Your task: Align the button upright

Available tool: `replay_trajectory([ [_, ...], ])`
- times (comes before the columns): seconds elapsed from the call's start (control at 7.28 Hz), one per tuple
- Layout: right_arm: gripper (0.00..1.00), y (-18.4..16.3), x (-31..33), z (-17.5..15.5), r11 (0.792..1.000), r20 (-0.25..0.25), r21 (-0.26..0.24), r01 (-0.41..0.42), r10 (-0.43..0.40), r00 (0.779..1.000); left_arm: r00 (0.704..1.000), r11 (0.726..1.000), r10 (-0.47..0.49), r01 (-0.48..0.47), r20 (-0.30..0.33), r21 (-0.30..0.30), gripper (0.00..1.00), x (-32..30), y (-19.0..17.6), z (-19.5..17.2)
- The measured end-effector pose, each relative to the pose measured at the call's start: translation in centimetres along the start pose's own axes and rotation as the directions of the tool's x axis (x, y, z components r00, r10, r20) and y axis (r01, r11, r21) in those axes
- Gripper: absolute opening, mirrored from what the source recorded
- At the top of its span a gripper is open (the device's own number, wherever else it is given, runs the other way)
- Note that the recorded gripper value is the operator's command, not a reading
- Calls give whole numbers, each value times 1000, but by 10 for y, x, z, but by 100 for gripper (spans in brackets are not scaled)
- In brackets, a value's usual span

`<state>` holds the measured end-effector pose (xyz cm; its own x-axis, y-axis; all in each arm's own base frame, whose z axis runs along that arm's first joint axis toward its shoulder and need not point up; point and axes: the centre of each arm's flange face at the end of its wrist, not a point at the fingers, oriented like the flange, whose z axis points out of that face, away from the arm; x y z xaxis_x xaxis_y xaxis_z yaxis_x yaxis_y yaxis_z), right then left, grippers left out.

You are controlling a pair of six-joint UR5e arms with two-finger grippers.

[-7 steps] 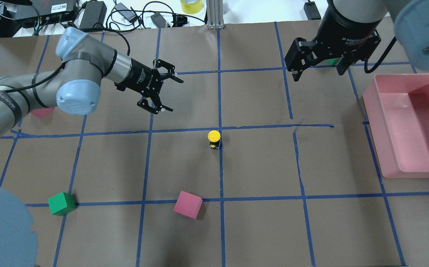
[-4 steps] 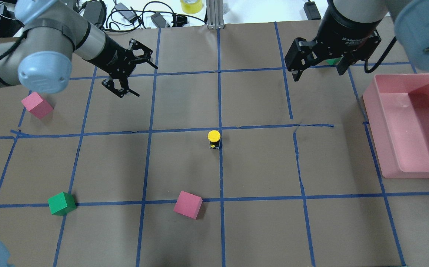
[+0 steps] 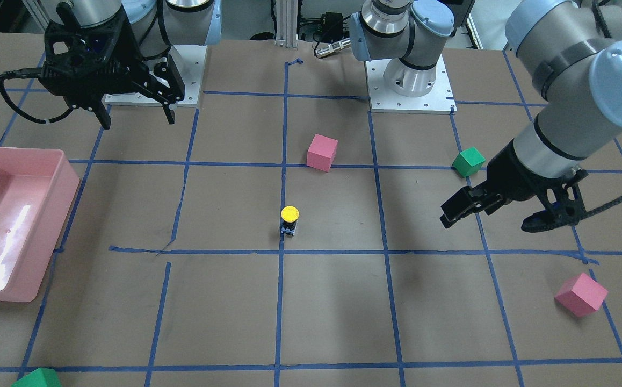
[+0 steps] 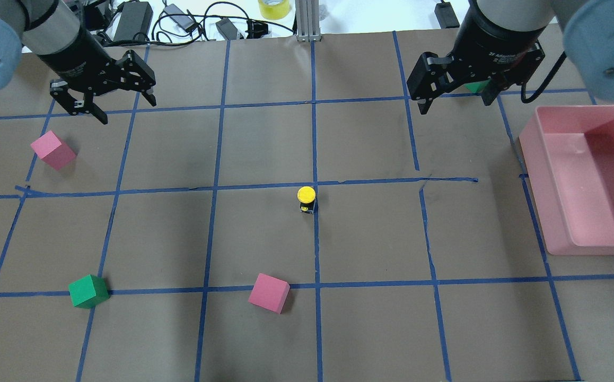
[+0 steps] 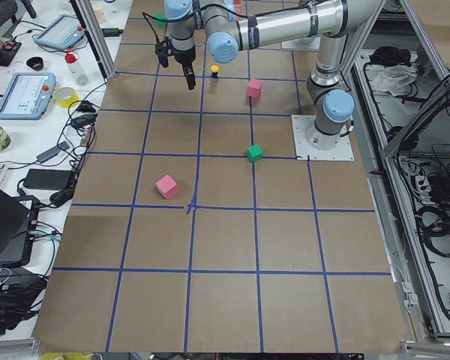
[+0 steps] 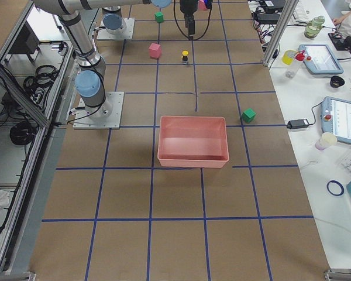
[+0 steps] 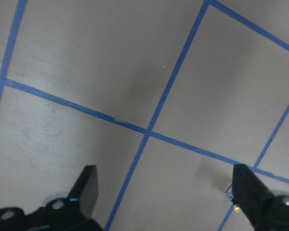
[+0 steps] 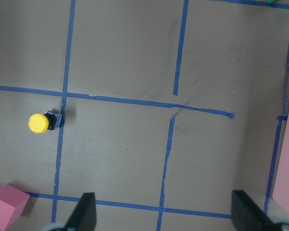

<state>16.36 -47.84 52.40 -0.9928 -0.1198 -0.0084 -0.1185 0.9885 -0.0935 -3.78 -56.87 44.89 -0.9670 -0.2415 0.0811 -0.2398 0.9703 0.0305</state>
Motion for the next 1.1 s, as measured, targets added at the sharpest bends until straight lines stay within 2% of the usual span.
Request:
replay_trajectory([
  [0.41, 100, -8, 1, 0, 999, -6, 41, 1, -1, 1000, 981, 989, 141, -145, 132, 17, 100, -6, 40, -49],
  [0.82, 100, -15, 1, 1, 997, -7, 71, 1, -1, 1000, 981, 981, 175, -181, 86, 67, 100, 12, 79, -82],
  [1.1, 100, -20, 2, 4, 997, -8, 81, 2, -1, 1000, 983, 984, 165, -169, 77, 50, 100, 19, 90, -70],
])
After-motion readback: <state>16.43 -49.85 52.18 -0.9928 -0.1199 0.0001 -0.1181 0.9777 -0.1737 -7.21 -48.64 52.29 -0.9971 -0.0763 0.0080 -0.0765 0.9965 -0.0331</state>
